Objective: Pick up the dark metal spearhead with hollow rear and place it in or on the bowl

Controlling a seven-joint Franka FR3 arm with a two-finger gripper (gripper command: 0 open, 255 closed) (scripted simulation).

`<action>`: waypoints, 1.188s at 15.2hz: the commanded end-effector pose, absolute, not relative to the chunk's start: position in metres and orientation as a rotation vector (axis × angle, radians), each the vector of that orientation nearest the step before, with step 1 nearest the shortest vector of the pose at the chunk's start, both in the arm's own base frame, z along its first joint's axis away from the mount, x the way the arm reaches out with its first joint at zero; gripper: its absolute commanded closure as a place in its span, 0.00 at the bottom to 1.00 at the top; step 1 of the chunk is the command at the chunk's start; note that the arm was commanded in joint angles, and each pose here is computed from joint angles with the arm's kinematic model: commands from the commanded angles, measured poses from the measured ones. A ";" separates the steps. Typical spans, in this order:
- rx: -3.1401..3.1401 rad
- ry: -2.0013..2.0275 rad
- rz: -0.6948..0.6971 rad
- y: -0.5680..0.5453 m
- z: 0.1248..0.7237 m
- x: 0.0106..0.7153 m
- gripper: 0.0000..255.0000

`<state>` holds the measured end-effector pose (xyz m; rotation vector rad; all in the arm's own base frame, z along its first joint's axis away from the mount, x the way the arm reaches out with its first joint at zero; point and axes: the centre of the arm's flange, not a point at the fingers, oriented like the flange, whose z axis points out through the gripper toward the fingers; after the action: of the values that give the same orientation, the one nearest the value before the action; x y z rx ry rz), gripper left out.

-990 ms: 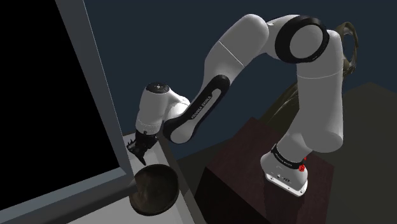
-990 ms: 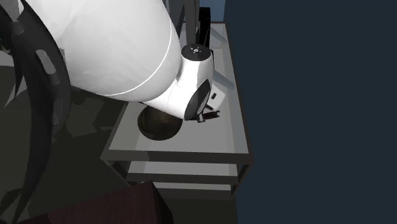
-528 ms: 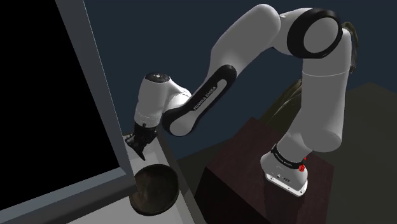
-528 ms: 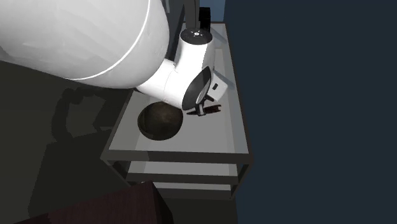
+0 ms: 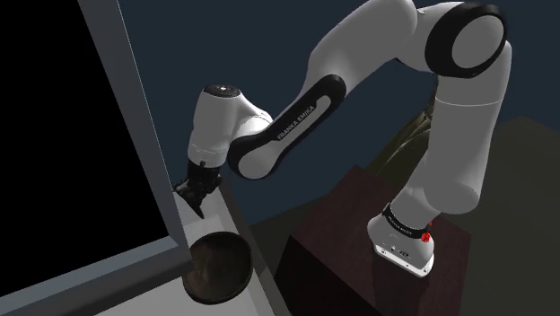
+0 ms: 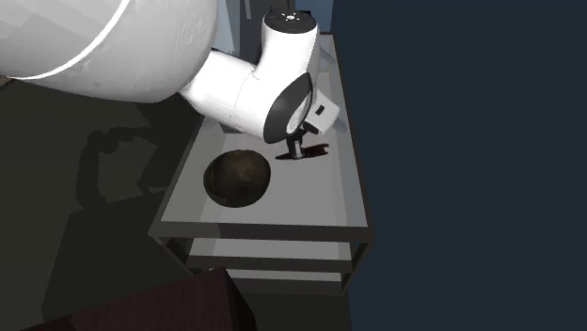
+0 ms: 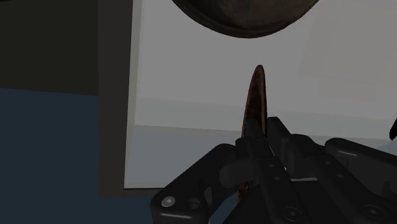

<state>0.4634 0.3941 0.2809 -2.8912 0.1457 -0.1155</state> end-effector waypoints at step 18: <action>-2.891 0.146 -0.115 0.431 0.282 0.289 1.00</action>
<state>0.2898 0.4314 0.2874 -2.8917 0.1453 -0.1147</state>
